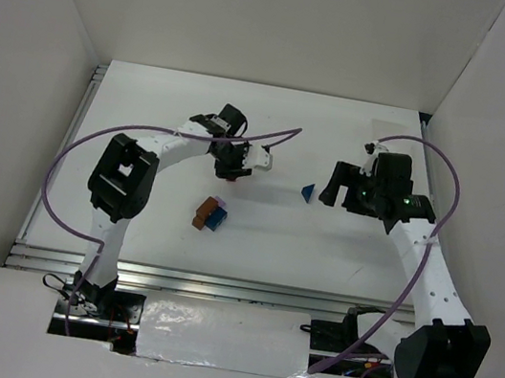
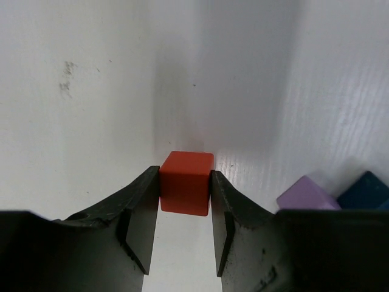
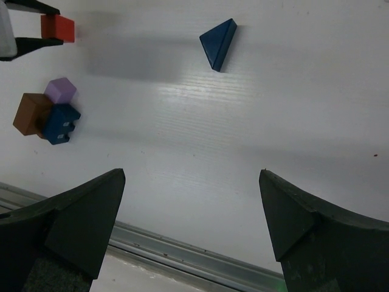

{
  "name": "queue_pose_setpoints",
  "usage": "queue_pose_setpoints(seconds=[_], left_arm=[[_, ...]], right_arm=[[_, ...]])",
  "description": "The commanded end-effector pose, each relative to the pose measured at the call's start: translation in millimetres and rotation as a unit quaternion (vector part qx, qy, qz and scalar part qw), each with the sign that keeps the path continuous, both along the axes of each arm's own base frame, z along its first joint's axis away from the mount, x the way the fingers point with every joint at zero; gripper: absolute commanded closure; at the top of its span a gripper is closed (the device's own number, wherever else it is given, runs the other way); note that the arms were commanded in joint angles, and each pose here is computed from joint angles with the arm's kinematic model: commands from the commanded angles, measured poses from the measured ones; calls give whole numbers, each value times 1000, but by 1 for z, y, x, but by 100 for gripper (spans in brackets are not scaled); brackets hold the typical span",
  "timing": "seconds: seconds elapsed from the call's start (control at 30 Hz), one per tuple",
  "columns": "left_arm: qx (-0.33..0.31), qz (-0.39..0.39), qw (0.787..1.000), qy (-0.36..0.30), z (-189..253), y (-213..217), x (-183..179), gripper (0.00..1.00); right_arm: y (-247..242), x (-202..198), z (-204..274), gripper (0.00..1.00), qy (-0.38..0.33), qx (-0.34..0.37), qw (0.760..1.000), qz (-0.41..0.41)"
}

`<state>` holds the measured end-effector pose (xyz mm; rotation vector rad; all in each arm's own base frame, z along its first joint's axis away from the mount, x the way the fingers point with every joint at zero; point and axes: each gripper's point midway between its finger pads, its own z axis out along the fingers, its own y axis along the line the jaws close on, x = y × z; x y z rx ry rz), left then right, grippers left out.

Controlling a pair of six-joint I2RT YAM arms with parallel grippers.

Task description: Build the wood block tower

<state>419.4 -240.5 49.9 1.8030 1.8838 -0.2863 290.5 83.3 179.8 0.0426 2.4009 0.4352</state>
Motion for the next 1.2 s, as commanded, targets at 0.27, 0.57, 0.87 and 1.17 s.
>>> queue_pose_setpoints(seconds=[0.27,0.57,0.87,1.17], left_arm=[[-134,-172,976,-18,115,-45,-90,100],[-192,-288,927,-148,170,-46,-163,100],[-158,-216,959,-96,155,-35,-156,100],[-254,175,951,-14,181,-49,-87,100]], right_arm=[[48,-6,29,0,-144,116,976,114],[76,-16,54,0,-217,177,943,178],[85,-17,51,0,-209,154,946,196],[78,-10,40,0,-187,141,959,162]])
